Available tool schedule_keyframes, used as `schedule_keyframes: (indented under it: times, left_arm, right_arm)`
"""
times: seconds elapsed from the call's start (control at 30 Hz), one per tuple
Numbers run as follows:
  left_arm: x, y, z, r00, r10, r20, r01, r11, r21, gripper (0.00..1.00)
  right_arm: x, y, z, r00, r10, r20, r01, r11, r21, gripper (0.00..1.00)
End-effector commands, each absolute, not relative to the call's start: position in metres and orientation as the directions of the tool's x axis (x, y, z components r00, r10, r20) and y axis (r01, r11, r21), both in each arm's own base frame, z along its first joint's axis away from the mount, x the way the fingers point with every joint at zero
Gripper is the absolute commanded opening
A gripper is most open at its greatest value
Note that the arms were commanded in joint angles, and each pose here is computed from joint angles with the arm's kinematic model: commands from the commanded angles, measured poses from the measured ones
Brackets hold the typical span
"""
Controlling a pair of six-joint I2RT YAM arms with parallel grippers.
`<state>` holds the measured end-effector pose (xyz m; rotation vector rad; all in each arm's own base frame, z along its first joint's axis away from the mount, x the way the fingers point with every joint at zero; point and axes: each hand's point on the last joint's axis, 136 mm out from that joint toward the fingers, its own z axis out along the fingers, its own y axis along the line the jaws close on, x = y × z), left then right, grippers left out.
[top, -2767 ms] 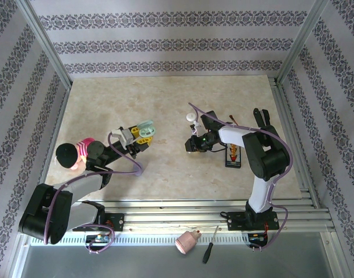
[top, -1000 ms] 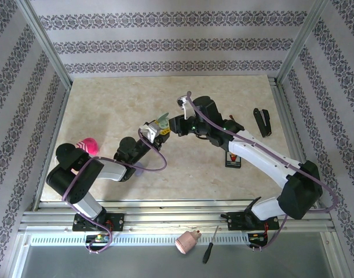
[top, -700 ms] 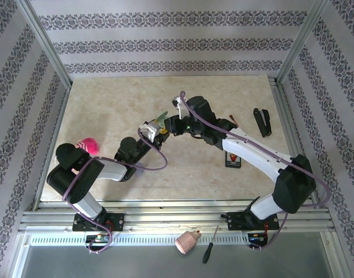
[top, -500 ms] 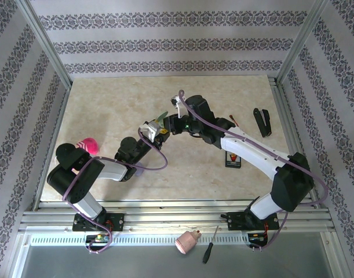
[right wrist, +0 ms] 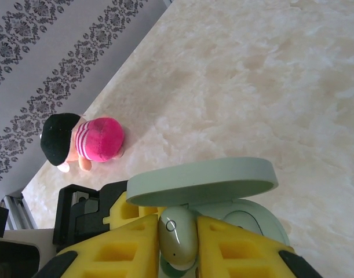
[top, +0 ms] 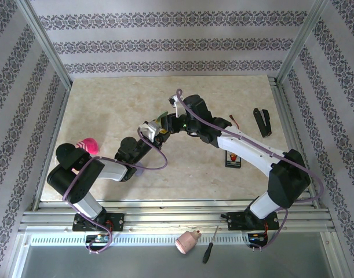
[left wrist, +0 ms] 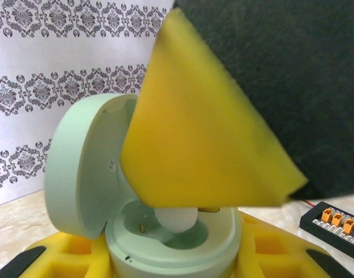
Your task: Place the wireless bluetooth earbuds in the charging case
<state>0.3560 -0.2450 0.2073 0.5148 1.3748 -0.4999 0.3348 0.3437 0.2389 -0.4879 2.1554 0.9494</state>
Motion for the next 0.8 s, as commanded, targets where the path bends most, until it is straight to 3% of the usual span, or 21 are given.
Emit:
schedule_keyframes:
  times: [0.0,0.47,0.77]
  left_arm:
    - [0.356,-0.249,0.233,0.184,-0.108,-0.977,0.615,0.788,0.029,0.15]
    - [0.353,-0.251,0.236,0.186,-0.117,-0.976,0.627,0.779,0.026,0.15]
    - [0.343,-0.255,0.234,0.222,-0.068,-0.973,0.653,0.751,0.097,0.16]
  right_arm:
    - [0.326,0.353,0.243,-0.673,-0.061,-0.738,-0.605,0.619,0.501,0.23]
    - [0.321,0.343,0.250,-0.663,-0.050,-0.747,-0.602,0.628,0.493,0.31]
    - [0.313,0.316,0.276,-0.592,0.002,-0.806,-0.613,0.648,0.452,0.47]
